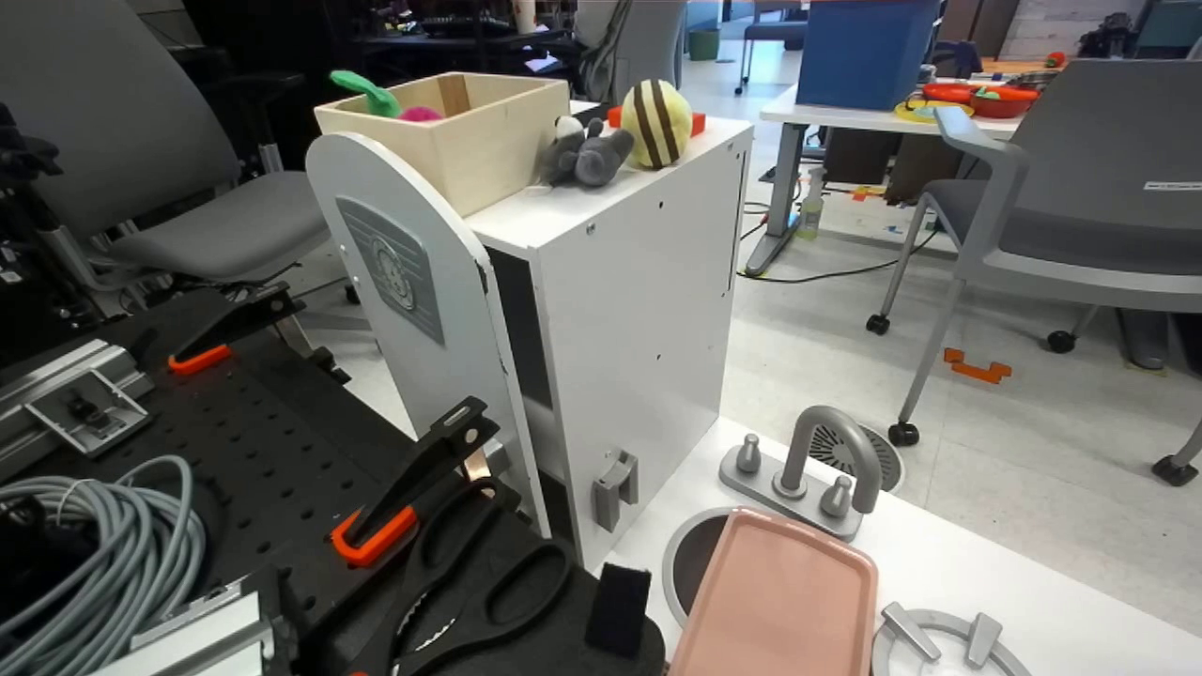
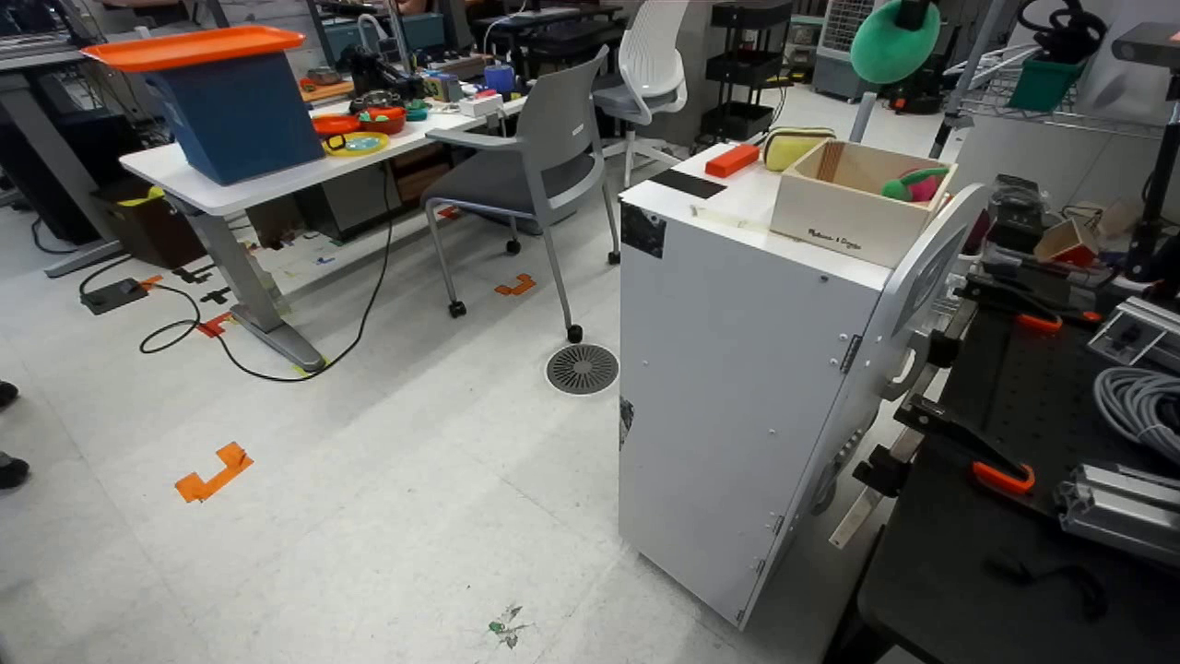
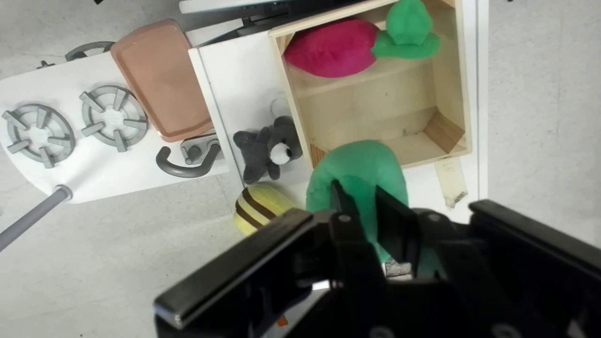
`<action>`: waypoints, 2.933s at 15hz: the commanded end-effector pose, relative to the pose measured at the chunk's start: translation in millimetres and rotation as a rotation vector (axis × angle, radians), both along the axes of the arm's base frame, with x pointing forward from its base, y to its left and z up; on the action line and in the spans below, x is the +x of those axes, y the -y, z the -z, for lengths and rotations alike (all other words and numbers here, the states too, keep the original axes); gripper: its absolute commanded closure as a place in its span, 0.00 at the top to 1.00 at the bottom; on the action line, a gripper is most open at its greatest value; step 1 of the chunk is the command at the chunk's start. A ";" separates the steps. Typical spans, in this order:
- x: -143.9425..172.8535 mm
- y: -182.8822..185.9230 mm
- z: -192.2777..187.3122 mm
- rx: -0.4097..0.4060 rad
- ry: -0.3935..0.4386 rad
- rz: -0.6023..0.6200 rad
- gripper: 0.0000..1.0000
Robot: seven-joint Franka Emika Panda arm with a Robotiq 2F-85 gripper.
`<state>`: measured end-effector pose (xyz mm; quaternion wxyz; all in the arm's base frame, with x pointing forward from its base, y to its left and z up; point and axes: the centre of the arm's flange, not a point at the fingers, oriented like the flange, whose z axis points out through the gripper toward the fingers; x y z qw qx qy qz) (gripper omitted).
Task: Remove the green plushie out of the box
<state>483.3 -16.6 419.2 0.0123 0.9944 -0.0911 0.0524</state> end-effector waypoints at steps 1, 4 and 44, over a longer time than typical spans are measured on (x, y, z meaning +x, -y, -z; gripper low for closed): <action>-3.1 25.0 -19.5 -0.012 0.015 0.066 0.03; -2.8 54.5 -36.7 -0.001 0.045 0.126 0.03; 33.7 213.9 5.3 0.045 0.019 0.635 0.38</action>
